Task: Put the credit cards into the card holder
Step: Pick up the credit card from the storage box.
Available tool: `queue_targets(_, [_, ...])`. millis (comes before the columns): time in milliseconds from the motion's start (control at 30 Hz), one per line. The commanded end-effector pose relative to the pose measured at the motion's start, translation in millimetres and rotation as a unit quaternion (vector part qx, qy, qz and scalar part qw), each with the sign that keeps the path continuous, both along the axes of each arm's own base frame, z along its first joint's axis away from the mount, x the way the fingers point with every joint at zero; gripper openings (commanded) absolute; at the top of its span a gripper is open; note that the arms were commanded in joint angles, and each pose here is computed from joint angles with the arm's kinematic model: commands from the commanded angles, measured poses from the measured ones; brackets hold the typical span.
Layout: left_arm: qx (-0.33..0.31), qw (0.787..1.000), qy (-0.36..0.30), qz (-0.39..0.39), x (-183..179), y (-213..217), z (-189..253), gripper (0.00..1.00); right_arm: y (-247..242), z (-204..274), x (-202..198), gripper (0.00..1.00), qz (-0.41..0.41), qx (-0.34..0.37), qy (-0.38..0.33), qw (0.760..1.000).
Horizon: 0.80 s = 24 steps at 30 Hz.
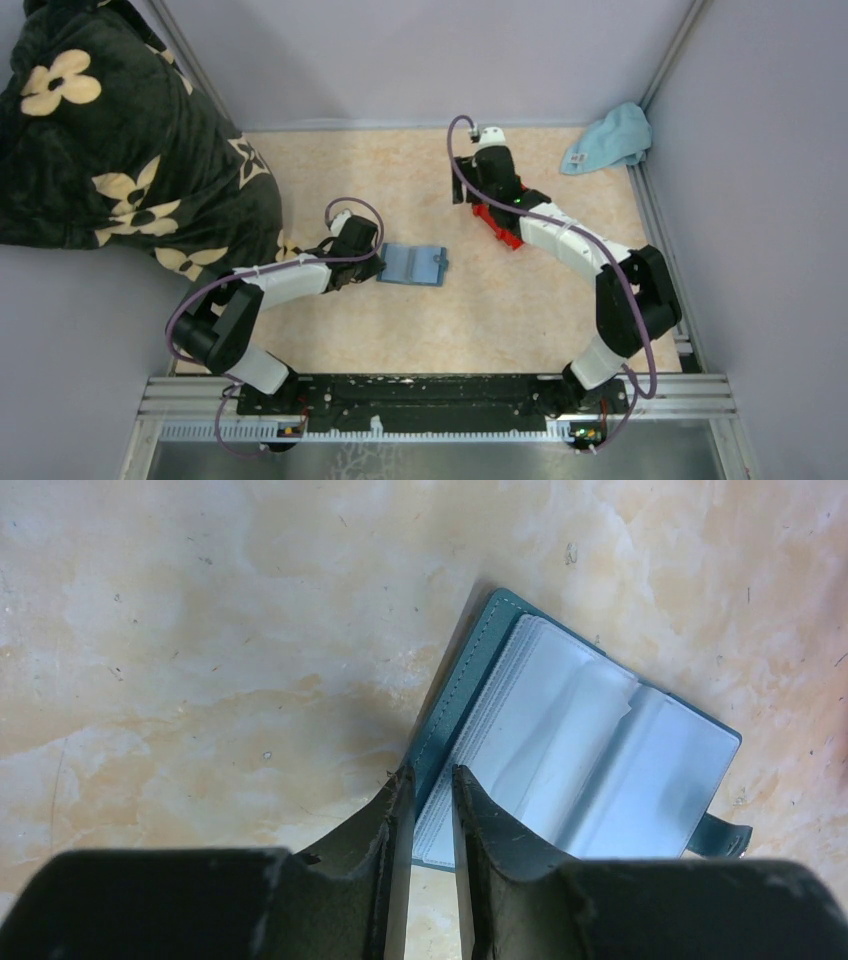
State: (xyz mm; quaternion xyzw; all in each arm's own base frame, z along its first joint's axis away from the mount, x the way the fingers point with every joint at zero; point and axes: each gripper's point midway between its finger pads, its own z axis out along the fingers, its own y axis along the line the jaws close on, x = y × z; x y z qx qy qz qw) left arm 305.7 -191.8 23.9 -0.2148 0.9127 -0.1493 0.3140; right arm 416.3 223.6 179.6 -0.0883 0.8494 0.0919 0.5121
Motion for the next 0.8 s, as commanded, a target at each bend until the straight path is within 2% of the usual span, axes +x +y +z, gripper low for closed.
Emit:
queue_targets(0, [0.055,0.994,0.097,-0.016,-46,22,-51,0.28,-27,27,30,0.75,-0.008,0.020,-0.016,1.000])
queue_targets(167, [0.057,0.993,0.099,-0.019,-47,22,-52,0.28,-46,24,48,0.75,-0.012,0.028,-0.007,1.000])
queue_targets(367, [0.056,0.994,0.096,-0.021,-46,21,-48,0.28,-64,-2,62,0.75,-0.019,0.039,0.025,0.999])
queue_targets(767, [0.060,0.993,0.095,-0.022,-43,21,-44,0.28,-79,-41,78,0.72,-0.008,0.088,0.070,0.994])
